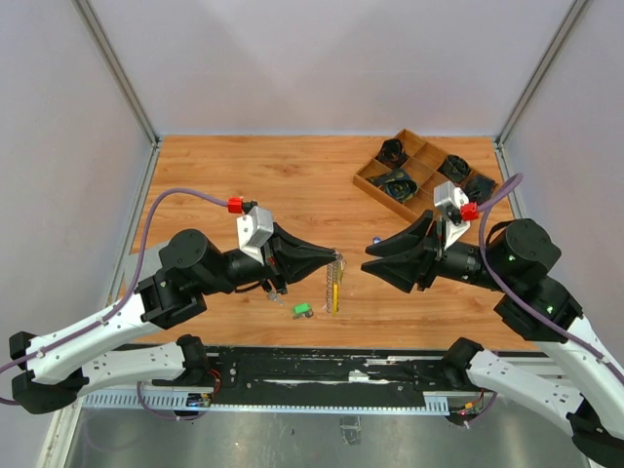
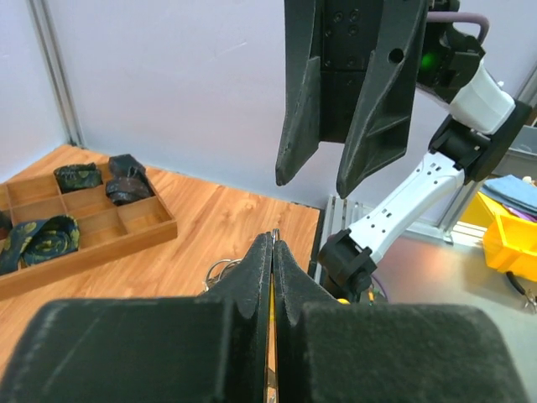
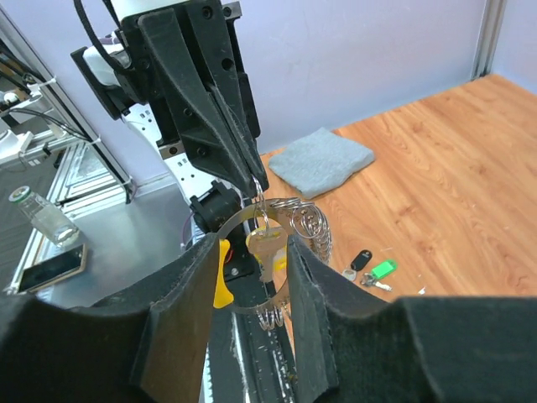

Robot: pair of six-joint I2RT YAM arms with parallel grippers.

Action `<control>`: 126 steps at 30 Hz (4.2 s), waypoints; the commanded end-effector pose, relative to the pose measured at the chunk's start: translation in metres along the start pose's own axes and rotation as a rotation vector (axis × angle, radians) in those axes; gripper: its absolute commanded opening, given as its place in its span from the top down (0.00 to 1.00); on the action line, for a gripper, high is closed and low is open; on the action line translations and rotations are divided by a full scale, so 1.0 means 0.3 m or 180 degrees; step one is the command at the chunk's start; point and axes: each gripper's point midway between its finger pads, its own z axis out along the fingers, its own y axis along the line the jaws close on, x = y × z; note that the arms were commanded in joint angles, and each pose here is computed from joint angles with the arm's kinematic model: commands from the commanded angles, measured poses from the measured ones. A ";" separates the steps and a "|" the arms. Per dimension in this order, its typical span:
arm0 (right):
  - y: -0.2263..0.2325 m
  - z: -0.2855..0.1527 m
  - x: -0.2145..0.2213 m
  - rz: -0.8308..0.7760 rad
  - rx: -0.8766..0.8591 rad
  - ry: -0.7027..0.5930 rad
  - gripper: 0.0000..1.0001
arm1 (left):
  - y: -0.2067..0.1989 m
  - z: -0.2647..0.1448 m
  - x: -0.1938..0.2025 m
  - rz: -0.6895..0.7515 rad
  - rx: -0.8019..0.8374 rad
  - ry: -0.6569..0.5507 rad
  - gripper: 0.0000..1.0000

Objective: Put the keys on the keyring

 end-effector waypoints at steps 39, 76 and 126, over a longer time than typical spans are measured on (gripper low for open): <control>0.068 0.097 -0.021 -0.0398 -0.0830 -0.0126 0.80 | -0.067 0.008 -0.106 -0.0086 0.0303 -0.0441 0.99; -0.050 -0.117 0.122 -0.0643 0.0069 0.2172 0.99 | -0.018 0.000 -0.041 0.0019 0.0071 -0.0182 0.43; 0.025 -0.001 0.164 -0.0432 -0.0314 0.2337 0.99 | -0.045 0.096 0.126 0.0154 0.0458 0.0511 0.78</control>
